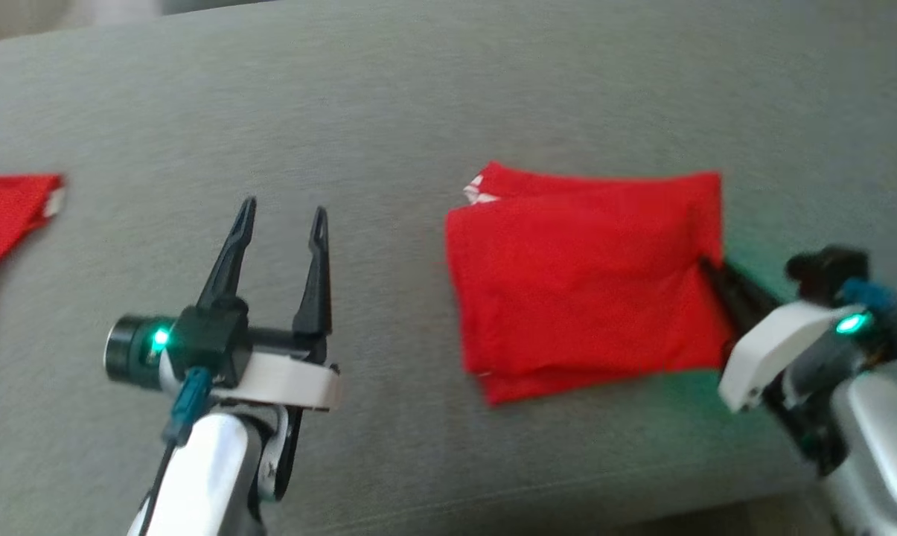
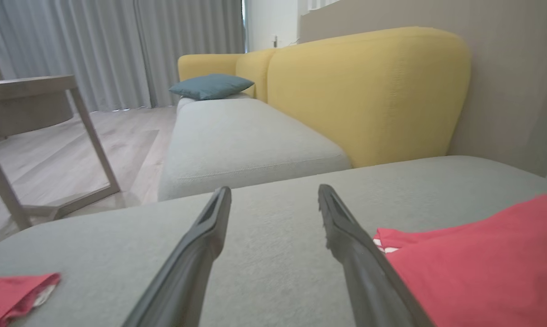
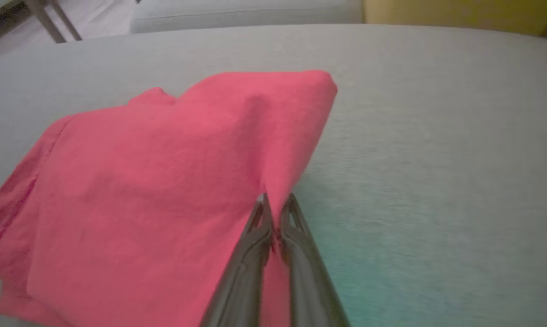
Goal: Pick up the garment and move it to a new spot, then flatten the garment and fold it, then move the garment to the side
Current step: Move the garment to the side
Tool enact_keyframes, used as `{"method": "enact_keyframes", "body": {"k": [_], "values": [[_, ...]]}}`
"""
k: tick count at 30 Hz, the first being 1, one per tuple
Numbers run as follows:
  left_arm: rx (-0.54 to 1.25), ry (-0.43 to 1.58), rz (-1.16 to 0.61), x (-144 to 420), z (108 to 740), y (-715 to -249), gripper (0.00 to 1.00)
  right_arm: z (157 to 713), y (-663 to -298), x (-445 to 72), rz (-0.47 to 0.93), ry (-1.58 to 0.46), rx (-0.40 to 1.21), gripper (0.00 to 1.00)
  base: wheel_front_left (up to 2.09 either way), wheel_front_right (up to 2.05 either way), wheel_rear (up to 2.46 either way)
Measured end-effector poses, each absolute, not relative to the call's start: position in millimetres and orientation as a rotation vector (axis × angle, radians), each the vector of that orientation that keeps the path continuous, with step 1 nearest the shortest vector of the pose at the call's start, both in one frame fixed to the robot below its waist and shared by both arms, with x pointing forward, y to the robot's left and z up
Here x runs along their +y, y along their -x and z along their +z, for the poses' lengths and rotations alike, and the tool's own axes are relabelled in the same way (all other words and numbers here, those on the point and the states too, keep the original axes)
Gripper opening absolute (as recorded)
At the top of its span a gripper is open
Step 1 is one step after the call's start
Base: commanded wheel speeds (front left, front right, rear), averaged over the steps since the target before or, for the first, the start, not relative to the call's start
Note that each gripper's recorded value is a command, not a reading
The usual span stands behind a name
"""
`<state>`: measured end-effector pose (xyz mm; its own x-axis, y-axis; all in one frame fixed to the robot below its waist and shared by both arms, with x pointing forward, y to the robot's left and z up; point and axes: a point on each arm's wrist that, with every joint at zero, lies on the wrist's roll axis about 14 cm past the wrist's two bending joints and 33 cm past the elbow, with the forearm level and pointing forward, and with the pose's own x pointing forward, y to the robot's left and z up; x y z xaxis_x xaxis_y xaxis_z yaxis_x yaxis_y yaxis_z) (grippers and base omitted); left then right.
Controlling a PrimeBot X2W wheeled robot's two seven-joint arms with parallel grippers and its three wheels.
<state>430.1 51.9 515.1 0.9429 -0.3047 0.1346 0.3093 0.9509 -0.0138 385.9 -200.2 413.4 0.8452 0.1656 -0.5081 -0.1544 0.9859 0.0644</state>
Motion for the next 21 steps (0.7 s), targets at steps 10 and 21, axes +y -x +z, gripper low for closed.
{"method": "enact_keyframes", "body": {"k": [10, 21], "values": [[-0.165, 0.078, -0.533, -21, 512, -452, 1.0, 451, -399, -350, -0.168, 0.09, 0.447, 0.0, 0.0, 0.0, 0.0], [-0.148, 0.098, -0.634, -51, 491, -467, 1.0, 473, -426, -410, -0.29, 0.171, 0.39, 0.0, 0.0, 0.0, 0.0]]}}
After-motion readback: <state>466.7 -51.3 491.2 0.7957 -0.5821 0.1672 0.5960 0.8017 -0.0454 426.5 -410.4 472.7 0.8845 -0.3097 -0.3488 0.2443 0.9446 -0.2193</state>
